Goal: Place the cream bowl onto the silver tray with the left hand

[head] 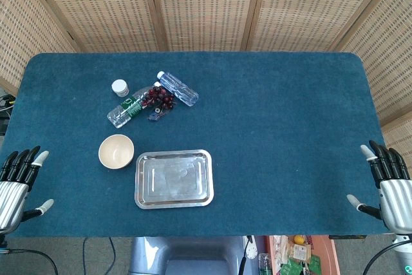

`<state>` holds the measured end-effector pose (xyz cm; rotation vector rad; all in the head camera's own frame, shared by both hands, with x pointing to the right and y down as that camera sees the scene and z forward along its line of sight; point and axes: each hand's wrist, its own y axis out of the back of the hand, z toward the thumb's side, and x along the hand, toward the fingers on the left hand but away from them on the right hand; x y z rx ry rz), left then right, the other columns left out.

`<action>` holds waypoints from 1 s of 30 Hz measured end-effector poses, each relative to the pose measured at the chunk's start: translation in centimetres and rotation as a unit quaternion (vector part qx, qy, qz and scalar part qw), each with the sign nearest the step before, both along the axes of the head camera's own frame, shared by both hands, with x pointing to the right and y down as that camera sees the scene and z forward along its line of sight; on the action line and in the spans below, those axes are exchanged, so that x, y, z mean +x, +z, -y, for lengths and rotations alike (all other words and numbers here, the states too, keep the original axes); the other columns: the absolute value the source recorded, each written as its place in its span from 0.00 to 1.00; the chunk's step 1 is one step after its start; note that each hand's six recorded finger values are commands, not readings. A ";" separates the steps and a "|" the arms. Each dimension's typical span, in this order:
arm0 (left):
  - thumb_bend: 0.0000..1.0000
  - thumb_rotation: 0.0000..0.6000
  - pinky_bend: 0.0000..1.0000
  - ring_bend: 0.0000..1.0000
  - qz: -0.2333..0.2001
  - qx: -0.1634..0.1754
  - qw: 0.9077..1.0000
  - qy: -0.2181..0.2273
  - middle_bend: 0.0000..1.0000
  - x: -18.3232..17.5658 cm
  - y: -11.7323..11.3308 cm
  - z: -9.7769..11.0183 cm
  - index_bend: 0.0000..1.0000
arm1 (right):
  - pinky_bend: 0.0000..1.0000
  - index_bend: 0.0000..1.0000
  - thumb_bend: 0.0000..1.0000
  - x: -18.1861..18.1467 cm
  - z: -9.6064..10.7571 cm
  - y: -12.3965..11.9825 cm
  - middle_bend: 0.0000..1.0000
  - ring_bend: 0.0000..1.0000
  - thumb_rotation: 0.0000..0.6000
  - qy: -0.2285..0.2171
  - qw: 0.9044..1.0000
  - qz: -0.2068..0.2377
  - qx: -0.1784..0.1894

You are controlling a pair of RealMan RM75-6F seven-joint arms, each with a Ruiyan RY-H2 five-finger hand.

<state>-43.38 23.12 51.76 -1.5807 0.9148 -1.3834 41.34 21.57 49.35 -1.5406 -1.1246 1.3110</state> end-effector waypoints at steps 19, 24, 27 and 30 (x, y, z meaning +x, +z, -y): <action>0.14 1.00 0.00 0.00 -0.055 -0.069 0.995 0.036 0.00 2.1 6.7 2.8 0.15 | 0.00 0.02 0.00 -0.1 0.1 0.8 0.00 0.00 1.00 0.002 1.000 -0.002 -0.018; 0.19 1.00 0.00 0.00 -0.046 -0.103 0.991 0.069 0.00 3.6 10.4 3.9 0.31 | 0.00 0.02 0.00 -0.2 0.2 1.2 0.00 0.00 1.00 0.002 1.000 -0.005 -0.023; 0.22 1.00 0.00 0.00 -0.032 -0.113 0.990 0.079 0.00 4.3 12.0 4.3 0.38 | 0.00 0.02 0.00 0.0 0.2 1.4 0.00 0.00 1.00 0.005 1.000 -0.009 -0.026; 0.23 1.00 0.00 0.00 -0.021 -0.121 0.989 0.082 0.00 4.9 13.5 4.5 0.40 | 0.00 0.02 0.00 0.0 0.3 1.7 0.00 0.00 1.00 0.008 0.999 -0.010 -0.030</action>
